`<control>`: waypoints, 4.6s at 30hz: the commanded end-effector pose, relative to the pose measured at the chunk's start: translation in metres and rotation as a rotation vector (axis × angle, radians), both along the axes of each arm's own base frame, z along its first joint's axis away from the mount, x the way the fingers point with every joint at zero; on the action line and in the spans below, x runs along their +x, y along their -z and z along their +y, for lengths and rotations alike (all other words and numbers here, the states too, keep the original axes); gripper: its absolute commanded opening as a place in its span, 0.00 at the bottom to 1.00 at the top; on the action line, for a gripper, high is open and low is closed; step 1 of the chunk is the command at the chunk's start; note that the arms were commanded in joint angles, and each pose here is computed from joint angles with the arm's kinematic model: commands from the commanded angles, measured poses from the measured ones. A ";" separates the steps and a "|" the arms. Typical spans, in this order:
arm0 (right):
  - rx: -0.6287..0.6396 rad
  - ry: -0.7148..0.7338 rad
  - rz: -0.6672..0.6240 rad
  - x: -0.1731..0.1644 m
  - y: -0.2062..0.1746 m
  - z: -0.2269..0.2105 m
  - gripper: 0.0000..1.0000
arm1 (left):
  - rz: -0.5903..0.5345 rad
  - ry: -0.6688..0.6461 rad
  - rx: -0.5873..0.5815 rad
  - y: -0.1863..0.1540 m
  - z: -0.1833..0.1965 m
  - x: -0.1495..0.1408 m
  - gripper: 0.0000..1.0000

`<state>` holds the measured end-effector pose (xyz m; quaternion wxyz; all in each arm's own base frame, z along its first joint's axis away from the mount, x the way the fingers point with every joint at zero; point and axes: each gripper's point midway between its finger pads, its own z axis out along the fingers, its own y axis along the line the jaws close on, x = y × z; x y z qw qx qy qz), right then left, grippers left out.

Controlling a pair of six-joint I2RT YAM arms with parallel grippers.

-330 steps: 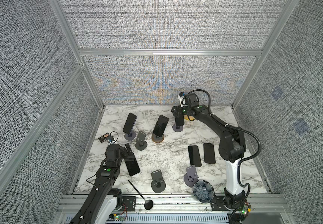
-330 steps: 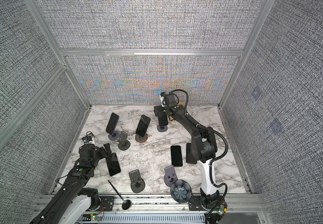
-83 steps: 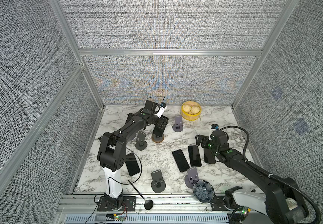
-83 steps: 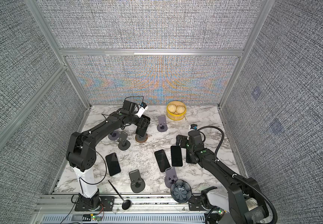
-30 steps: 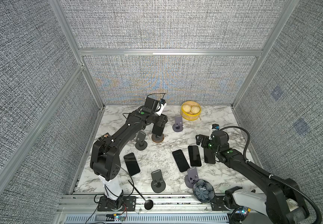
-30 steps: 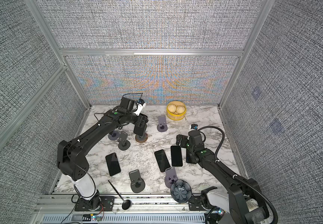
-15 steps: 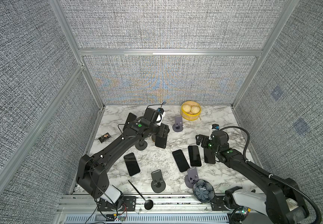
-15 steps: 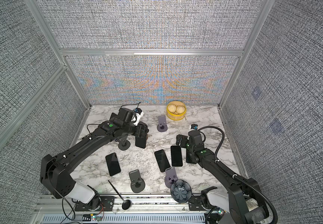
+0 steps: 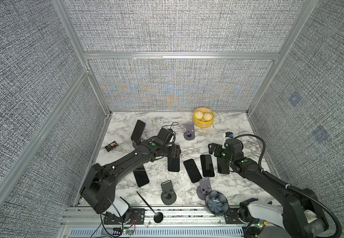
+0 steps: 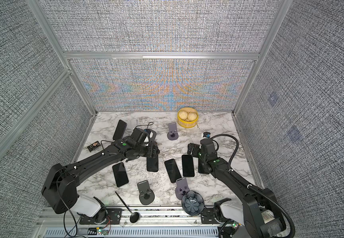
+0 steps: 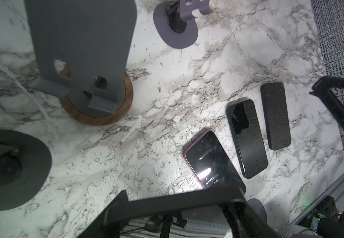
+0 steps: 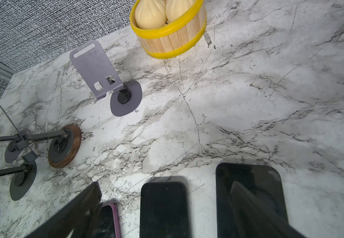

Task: Remove the phone from the phone stand
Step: Place the phone at the center of the table.

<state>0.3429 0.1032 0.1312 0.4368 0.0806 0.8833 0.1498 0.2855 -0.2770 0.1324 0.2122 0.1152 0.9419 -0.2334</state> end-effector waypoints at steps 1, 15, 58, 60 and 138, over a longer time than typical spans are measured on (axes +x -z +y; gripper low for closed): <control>0.007 0.004 -0.020 0.002 -0.006 0.000 0.99 | 0.027 -0.031 -0.049 0.005 -0.010 -0.001 0.54; 0.009 0.003 -0.017 0.002 -0.005 0.001 0.99 | 0.159 -0.078 0.017 0.067 -0.012 -0.024 0.51; 0.010 0.006 -0.025 0.001 -0.008 0.000 0.99 | 0.408 -0.344 0.329 0.142 0.015 -0.046 0.54; 0.009 0.006 -0.028 0.001 -0.009 -0.001 0.99 | 0.406 -0.341 0.326 0.142 0.014 -0.046 0.55; 0.025 -0.017 -0.035 -0.001 -0.013 0.003 0.99 | 0.180 -0.325 0.380 0.054 0.027 -0.012 0.81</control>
